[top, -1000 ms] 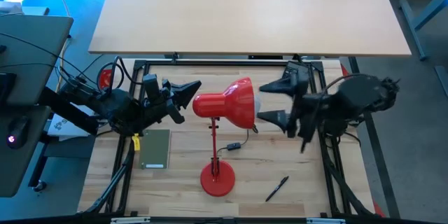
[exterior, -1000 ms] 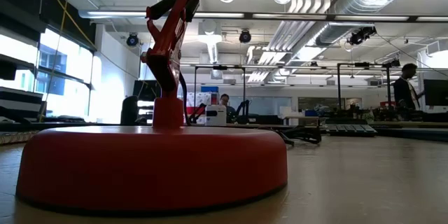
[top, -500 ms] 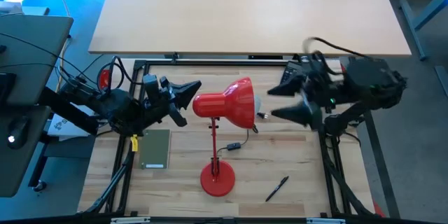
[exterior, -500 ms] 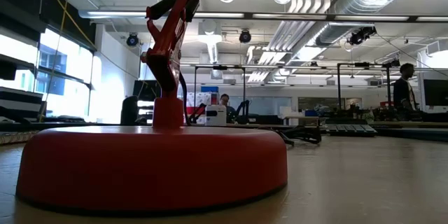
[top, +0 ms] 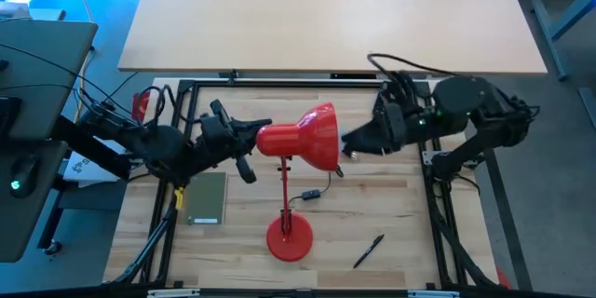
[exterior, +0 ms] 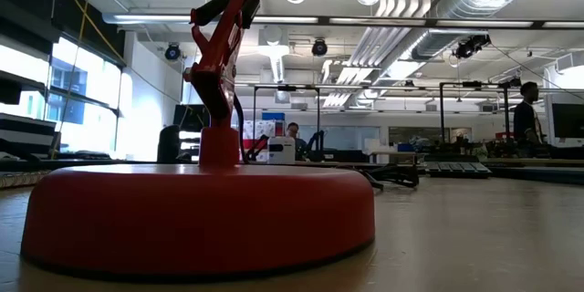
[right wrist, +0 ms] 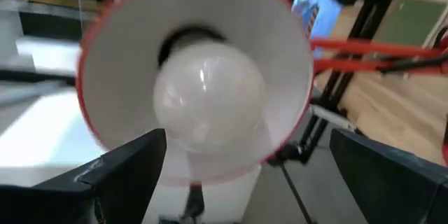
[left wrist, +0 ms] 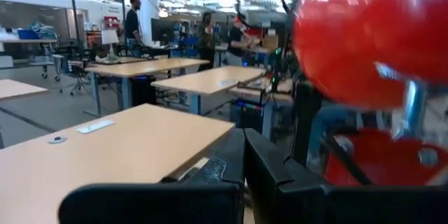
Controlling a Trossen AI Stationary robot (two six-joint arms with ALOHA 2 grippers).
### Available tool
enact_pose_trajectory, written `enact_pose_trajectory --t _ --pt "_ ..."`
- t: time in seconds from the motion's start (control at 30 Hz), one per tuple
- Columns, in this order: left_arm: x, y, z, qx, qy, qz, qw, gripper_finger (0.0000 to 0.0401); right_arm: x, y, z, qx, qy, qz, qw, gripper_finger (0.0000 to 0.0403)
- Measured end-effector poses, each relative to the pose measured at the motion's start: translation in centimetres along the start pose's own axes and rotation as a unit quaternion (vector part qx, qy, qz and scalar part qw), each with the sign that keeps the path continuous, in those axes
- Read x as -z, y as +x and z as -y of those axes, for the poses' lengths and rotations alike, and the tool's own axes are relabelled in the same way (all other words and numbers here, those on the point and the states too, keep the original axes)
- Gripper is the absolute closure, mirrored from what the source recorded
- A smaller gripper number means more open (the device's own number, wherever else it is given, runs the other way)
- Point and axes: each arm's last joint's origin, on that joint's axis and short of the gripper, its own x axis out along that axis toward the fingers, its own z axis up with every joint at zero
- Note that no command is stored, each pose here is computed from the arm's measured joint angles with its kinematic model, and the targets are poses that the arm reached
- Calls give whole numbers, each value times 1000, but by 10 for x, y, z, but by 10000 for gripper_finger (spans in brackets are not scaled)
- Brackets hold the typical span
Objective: Screw lightbulb
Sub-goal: Insert the white lightbulb into the red lamp
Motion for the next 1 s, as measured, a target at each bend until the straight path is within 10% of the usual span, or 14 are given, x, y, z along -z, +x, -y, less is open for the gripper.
enact_pose_trajectory --t 1.0 --pt "5 -1 1 -4 25 -18 1000 401 -4 4 -6 -32 -5 24 999 5"
